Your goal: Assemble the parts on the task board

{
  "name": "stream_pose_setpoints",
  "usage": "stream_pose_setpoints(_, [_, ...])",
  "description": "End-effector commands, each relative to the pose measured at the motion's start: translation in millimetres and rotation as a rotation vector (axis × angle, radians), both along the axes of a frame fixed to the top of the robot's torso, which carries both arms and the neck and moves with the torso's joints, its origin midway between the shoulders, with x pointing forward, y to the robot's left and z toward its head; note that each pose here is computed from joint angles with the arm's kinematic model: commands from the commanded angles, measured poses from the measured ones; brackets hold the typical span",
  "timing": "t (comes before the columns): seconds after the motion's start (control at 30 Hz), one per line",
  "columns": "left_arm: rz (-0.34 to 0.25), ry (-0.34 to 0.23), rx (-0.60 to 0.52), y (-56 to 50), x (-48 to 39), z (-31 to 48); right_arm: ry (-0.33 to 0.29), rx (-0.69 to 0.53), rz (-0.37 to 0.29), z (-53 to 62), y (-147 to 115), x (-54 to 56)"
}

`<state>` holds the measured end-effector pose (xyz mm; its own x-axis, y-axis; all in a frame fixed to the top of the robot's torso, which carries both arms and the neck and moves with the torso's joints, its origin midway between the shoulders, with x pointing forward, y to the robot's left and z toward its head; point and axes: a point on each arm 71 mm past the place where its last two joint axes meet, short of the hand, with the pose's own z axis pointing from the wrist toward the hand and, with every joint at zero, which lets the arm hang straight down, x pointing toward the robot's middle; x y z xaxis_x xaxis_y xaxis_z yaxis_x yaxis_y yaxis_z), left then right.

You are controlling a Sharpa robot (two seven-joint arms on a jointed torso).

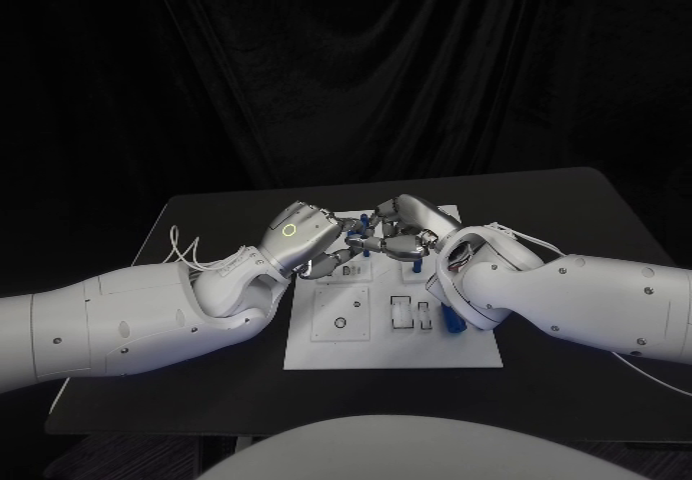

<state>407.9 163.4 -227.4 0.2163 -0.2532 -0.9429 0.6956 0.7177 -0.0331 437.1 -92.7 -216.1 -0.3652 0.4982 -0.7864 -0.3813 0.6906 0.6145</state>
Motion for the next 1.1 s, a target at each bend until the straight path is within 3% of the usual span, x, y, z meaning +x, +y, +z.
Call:
stream_pose_setpoints(0.03, [-0.007, -0.017, -0.016, -1.6, -0.2, 2.8, 0.024, -0.024, -0.014, -3.3, -0.1, -0.1])
stream_pose_setpoints(1.1, [-0.017, -0.016, -0.014, -5.9, 0.0, 1.7, 0.042, -0.076, -0.018, -8.6, 2.1, -0.6])
